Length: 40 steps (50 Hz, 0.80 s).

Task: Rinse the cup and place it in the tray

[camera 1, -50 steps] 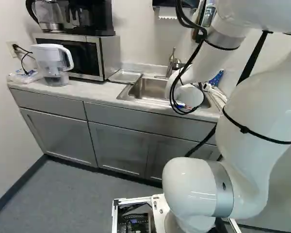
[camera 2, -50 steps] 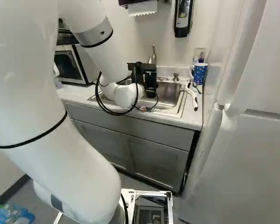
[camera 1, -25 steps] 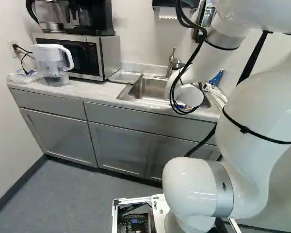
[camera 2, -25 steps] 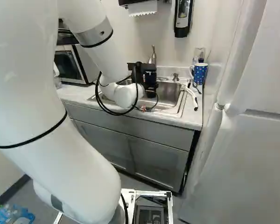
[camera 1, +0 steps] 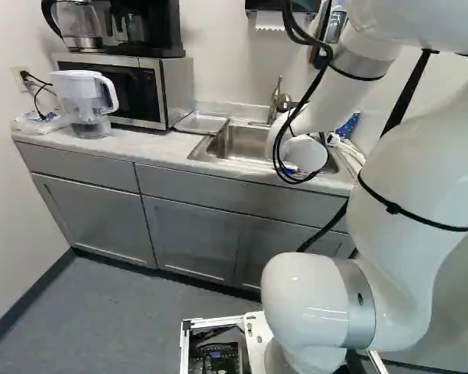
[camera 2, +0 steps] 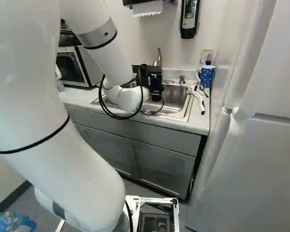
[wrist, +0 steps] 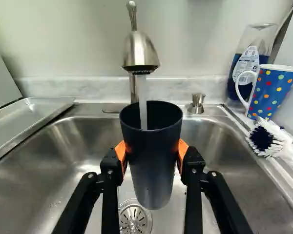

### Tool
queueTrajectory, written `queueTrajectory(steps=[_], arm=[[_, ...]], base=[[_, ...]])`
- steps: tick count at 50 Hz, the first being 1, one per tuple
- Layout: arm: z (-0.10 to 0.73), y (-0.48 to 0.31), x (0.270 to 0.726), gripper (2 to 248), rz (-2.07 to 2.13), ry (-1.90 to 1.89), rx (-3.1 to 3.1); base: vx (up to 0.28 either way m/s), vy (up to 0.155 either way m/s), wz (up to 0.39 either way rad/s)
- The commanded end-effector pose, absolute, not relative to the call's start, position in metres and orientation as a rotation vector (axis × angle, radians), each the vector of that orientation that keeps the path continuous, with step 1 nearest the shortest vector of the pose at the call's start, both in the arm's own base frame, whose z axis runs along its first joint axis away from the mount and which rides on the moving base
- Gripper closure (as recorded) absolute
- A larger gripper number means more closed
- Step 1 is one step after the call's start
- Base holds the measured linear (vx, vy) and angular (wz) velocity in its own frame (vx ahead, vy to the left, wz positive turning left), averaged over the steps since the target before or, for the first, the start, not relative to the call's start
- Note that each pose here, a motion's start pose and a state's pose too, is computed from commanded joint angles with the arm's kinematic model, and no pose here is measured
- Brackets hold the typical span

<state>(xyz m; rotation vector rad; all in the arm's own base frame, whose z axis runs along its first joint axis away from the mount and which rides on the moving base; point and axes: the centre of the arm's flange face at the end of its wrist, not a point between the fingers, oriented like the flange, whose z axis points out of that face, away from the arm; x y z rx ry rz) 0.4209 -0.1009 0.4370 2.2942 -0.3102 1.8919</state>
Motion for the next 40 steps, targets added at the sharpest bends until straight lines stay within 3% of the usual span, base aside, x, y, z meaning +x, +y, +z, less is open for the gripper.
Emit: queueTrajectory(steps=[40], arm=[[0.4370,-0.1009,0.4209,129,1.892,-0.310,2.294]], base=[[0.000,0.000,0.000]])
